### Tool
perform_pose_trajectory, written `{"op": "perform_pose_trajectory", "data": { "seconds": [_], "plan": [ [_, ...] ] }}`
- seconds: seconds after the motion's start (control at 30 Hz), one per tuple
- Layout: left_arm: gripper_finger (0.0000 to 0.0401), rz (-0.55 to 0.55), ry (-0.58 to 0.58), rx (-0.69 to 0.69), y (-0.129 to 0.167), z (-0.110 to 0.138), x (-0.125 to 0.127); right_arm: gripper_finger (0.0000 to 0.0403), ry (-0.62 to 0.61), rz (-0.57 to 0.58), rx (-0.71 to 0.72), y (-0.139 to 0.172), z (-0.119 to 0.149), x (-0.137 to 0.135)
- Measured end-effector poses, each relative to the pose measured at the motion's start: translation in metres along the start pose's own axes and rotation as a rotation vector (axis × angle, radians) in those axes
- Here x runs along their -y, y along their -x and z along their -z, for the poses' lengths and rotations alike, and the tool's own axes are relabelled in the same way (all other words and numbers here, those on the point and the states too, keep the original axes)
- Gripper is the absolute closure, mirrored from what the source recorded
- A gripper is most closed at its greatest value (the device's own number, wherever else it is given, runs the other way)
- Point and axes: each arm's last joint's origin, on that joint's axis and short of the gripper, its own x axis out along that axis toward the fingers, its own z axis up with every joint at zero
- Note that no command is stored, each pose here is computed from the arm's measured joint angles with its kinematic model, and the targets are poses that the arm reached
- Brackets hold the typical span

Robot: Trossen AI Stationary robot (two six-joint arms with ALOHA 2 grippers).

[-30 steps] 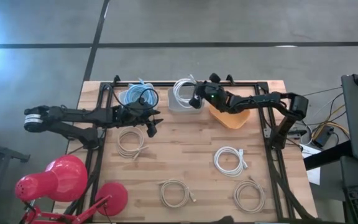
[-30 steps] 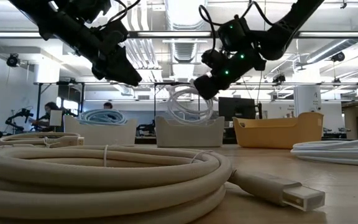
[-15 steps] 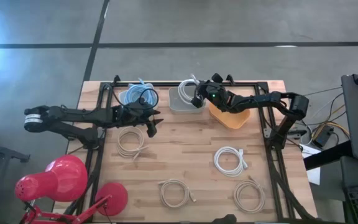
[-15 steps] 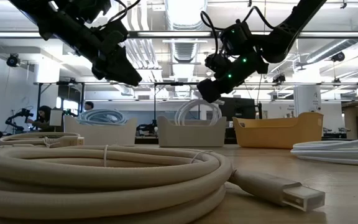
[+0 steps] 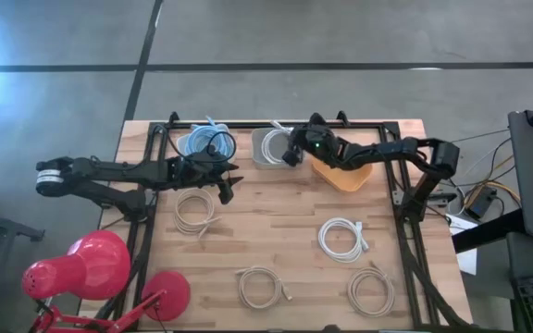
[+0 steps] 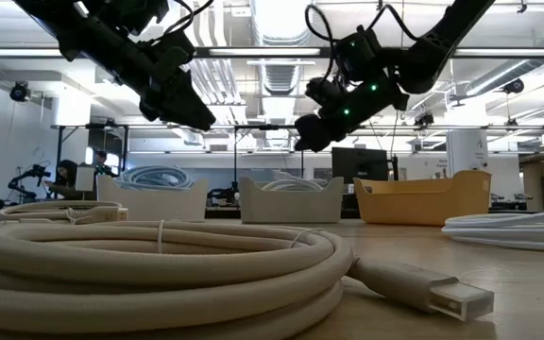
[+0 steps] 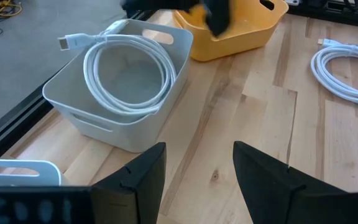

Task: Pick & Place USB Port
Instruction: Put the white cable into the gray bin

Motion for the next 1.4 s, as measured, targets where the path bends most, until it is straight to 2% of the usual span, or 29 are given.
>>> {"op": "perform_pose_trajectory", "data": {
  "seconds": [0.13, 0.27, 0.43, 0.53, 0.67, 0.8, 0.87, 1.17, 1.4],
  "plan": [
    [0.0206, 0.009, 0.029, -0.001, 0.000, 0.000, 0.000, 0.0253, 0.014, -0.125, -0.017, 0.012, -0.003, -0.020],
    [0.0206, 0.018, 0.055, -0.003, 0.000, 0.000, 0.002, 0.0259, 0.052, -0.224, -0.113, 0.044, -0.009, -0.038],
    [0.0206, 0.028, 0.052, -0.003, 0.001, 0.001, 0.005, 0.0266, -0.088, -0.324, -0.229, 0.102, -0.022, -0.049],
    [0.0206, 0.033, 0.051, -0.003, 0.001, 0.001, 0.006, 0.0271, -0.104, -0.381, -0.302, 0.136, -0.022, -0.054],
    [0.0206, 0.034, 0.049, -0.007, 0.001, 0.003, 0.006, 0.0274, -0.138, -0.484, -0.367, 0.171, -0.006, -0.070],
    [0.0206, 0.031, 0.046, -0.024, 0.000, 0.009, 0.005, 0.0267, -0.189, -0.652, -0.483, 0.195, 0.016, -0.091],
    [0.0206, 0.029, 0.046, -0.032, -0.001, 0.012, 0.005, 0.0258, -0.194, -0.701, -0.535, 0.203, 0.025, -0.100],
    [0.0206, 0.019, 0.100, -0.076, -0.003, 0.028, 0.003, 0.0207, -0.255, -0.711, -0.776, 0.210, 0.058, -0.129],
    [0.0206, 0.017, 0.105, -0.085, -0.003, 0.032, 0.003, 0.0200, -0.234, -0.628, -0.934, 0.201, 0.084, -0.145]
  ]
}}
